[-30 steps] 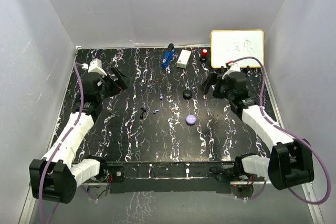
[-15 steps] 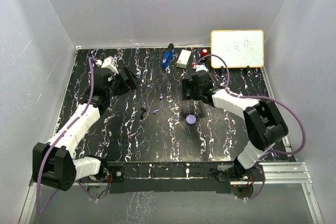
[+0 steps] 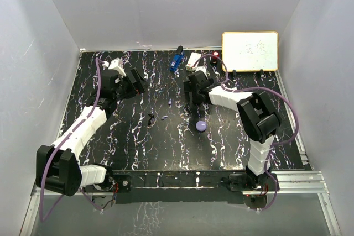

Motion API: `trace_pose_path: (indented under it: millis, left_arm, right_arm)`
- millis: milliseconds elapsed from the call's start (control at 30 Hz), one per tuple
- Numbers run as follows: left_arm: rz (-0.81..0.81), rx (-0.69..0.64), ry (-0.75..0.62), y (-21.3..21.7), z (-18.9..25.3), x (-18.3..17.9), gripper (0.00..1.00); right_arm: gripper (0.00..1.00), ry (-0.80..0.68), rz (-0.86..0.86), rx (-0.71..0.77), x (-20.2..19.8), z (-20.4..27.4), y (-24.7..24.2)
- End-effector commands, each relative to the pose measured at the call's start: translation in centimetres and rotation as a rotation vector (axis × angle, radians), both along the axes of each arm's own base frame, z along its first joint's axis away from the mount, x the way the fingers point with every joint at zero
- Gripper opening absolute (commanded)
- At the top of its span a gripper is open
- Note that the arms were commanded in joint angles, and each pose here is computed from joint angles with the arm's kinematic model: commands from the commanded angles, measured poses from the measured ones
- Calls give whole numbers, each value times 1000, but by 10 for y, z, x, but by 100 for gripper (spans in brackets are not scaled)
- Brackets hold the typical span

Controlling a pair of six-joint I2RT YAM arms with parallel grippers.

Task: Insert the wireless bluetooth earbuds into the charging case
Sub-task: Pick up the charging case at the center of the board.

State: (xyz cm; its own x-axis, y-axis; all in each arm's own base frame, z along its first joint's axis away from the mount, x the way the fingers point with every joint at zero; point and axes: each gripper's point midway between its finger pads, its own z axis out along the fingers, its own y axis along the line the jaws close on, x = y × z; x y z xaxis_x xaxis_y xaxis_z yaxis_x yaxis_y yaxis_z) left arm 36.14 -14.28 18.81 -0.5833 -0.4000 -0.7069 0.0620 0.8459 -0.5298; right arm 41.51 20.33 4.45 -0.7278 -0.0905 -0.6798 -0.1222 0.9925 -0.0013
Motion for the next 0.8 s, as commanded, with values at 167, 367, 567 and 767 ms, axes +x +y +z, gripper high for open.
trace_pose_path:
  millis: [167, 367, 567, 767]
  left_arm:
    - [-25, -4, -25, -6, 15, 3, 98]
    - [-28, -8, -18, -7, 11, 4, 98]
    - [-28, -8, -13, -7, 9, 4, 98]
    - [-27, -4, -8, -7, 7, 4, 98]
  right_arm:
    - [88, -24, -36, -65, 9, 3, -3]
    - [83, -18, -44, -70, 9, -1, -5]
    - [72, -7, -42, -68, 9, -7, -3]
    - [66, 2, -43, -65, 8, -11, -2]
